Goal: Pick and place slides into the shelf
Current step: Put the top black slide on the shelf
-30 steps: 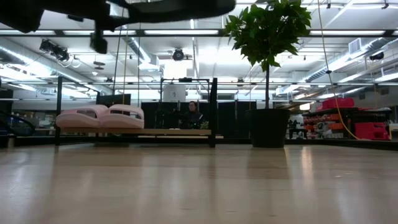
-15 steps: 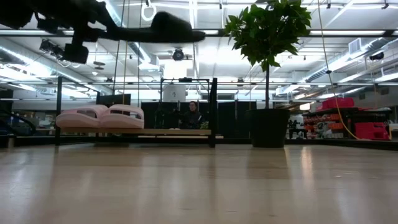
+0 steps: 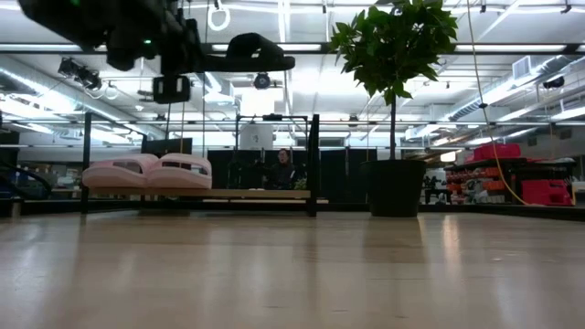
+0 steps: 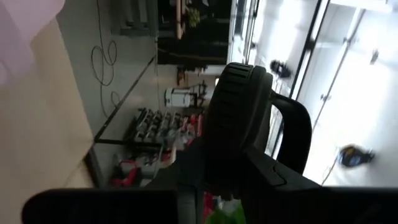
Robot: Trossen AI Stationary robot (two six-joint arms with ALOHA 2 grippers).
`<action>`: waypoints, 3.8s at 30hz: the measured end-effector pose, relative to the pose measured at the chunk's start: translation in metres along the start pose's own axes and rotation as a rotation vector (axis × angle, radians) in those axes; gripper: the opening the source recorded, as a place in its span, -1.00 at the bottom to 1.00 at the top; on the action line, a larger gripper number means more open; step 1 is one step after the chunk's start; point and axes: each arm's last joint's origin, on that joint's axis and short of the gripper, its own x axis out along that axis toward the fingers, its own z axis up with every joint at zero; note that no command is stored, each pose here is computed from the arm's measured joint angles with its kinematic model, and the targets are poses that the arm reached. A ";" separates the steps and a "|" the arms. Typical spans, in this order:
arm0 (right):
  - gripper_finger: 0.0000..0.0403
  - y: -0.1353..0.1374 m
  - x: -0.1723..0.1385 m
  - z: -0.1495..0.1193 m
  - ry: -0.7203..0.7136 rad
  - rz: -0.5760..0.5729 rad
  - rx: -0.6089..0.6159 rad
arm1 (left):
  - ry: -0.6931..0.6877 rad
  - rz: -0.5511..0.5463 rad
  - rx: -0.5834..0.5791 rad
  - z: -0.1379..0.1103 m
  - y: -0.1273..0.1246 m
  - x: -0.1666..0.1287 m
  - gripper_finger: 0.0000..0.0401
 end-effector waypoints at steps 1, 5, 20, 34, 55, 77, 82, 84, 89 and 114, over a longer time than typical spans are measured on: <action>-0.08 -0.001 0.001 0.002 -0.008 -0.001 -0.006 | -0.013 -0.002 -0.019 -0.003 0.000 0.003 -0.65; -0.08 -0.007 0.006 0.007 -0.035 -0.014 0.005 | -0.039 -0.005 -0.024 -0.011 0.000 0.010 -0.63; -0.08 -0.031 0.060 0.043 -0.171 0.182 0.156 | 0.071 0.013 -0.094 -0.013 0.000 -0.019 -0.67; -0.07 -0.068 0.074 0.066 -0.321 0.321 0.530 | 0.082 0.021 -0.249 -0.013 -0.004 -0.022 -0.67; -0.09 0.073 0.112 -0.013 -0.416 0.244 0.921 | 0.183 -0.003 -0.196 0.021 -0.020 -0.017 -0.66; 0.17 0.113 0.186 -0.031 -0.500 0.353 1.180 | 0.340 -0.120 -0.125 0.026 -0.038 0.002 -0.66; 0.15 0.109 0.194 -0.021 -0.514 0.364 1.149 | 0.353 -0.138 -0.126 0.026 -0.040 0.002 -0.67; 0.14 0.104 0.196 -0.017 -0.512 0.388 1.121 | 0.380 -0.151 -0.139 0.026 -0.042 0.002 -0.67; 0.09 0.093 0.209 -0.021 -0.392 0.436 1.109 | 0.400 -0.168 -0.128 0.026 -0.043 0.002 -0.66; 0.03 0.088 0.209 -0.018 -0.475 0.364 1.079 | 0.433 -0.221 -0.079 0.027 -0.047 0.001 -0.66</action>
